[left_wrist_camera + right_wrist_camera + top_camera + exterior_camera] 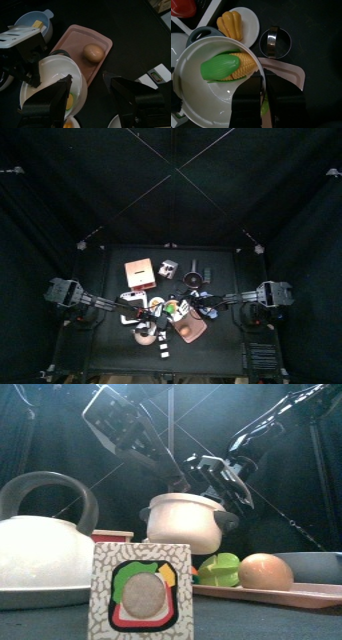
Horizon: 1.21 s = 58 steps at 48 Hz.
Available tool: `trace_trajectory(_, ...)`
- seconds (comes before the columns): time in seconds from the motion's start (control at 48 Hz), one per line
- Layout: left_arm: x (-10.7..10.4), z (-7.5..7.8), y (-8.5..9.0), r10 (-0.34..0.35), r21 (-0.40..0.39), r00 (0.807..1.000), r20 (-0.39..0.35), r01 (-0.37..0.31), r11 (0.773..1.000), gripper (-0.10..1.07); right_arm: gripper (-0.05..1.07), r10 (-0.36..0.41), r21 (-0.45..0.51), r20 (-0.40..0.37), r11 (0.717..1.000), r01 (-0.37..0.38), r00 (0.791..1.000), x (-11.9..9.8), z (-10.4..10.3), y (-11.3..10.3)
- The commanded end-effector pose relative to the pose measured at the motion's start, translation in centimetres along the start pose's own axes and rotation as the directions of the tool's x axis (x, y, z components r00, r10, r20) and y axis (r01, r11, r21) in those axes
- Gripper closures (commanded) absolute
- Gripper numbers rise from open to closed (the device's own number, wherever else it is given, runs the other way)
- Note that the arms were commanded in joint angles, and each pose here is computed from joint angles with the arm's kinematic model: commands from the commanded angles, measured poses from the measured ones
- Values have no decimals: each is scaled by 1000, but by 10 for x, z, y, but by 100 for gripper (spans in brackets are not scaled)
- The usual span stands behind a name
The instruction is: Put pot in bottom right corner
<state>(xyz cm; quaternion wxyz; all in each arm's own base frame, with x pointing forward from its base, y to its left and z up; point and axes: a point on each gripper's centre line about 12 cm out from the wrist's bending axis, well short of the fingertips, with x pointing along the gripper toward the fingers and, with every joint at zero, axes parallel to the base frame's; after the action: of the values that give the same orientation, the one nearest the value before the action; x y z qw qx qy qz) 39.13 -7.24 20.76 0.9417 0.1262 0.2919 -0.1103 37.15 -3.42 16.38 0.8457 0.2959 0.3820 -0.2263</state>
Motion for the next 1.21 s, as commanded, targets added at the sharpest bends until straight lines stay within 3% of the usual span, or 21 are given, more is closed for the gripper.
trace_trajectory(0.0,-21,15,3,10,-26,997,72,-8,1000,9,75,17,25,13,1000,-18,1000,-16,5,8)
trace_trajectory(0.312,-73,4,5,32,-134,979,202,-4,991,9,74,77,31,-72,997,-75,994,-55,-30,41)
trace_trajectory(0.5,-98,1,10,72,-173,932,355,-10,985,9,74,133,29,-150,991,-130,980,-70,-66,55)
trace_trajectory(0.583,-106,-4,9,80,-187,918,389,-7,982,9,74,144,29,-194,990,-141,970,-73,-84,58)
trace_trajectory(0.708,-107,-22,6,82,-200,924,373,-6,980,9,74,129,5,-265,991,-133,956,-74,-114,57)
trace_trajectory(0.917,-107,-29,4,90,-255,927,364,6,967,9,74,82,-92,-362,988,-123,929,-82,-158,57)
trace_trajectory(1.188,-105,-34,4,90,-268,933,349,7,963,9,73,37,-118,-434,988,-98,900,-84,-185,60)
